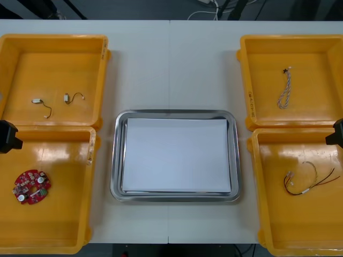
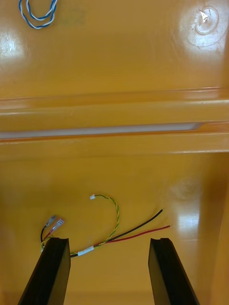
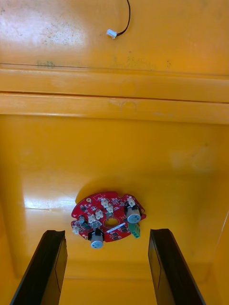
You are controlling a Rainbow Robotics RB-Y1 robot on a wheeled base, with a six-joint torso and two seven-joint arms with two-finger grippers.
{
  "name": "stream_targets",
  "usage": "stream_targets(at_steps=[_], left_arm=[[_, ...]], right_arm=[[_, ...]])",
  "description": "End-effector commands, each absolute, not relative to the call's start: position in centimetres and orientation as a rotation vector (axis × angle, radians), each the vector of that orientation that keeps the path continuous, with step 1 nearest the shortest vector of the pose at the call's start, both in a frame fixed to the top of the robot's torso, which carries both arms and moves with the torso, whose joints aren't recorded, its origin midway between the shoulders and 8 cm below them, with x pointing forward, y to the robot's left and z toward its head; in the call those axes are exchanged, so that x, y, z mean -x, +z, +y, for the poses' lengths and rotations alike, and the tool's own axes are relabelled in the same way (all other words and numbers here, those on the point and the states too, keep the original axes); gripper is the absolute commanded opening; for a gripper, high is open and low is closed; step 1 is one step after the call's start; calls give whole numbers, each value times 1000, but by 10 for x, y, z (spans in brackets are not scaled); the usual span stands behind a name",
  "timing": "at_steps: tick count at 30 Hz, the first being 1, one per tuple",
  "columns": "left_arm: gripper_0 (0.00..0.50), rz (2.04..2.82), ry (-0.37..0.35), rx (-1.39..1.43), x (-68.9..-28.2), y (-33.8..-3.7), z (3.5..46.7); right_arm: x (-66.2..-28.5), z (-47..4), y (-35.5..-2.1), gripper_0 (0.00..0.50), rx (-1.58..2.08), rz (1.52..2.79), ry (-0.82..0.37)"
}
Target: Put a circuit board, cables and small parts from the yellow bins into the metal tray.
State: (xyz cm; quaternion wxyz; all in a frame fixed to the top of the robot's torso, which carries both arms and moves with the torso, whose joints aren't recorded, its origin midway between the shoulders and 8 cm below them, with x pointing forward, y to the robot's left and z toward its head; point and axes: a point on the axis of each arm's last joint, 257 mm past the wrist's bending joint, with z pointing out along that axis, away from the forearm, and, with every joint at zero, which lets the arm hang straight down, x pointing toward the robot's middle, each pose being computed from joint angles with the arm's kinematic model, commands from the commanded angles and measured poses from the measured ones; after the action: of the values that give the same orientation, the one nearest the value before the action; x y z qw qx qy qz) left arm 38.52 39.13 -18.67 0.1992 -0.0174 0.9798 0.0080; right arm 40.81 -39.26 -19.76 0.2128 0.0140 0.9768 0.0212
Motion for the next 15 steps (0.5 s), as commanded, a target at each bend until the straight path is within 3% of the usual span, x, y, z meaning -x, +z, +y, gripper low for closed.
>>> stream_targets(at_steps=[1,15], left_arm=[[500,2725,43,-100,-380,-184,391],[500,2725,43,-100,-380,-184,391]], right_arm=[[-406,-386,-198,475,6,2706,53],[-406,-386,-198,477,6,2706,53]])
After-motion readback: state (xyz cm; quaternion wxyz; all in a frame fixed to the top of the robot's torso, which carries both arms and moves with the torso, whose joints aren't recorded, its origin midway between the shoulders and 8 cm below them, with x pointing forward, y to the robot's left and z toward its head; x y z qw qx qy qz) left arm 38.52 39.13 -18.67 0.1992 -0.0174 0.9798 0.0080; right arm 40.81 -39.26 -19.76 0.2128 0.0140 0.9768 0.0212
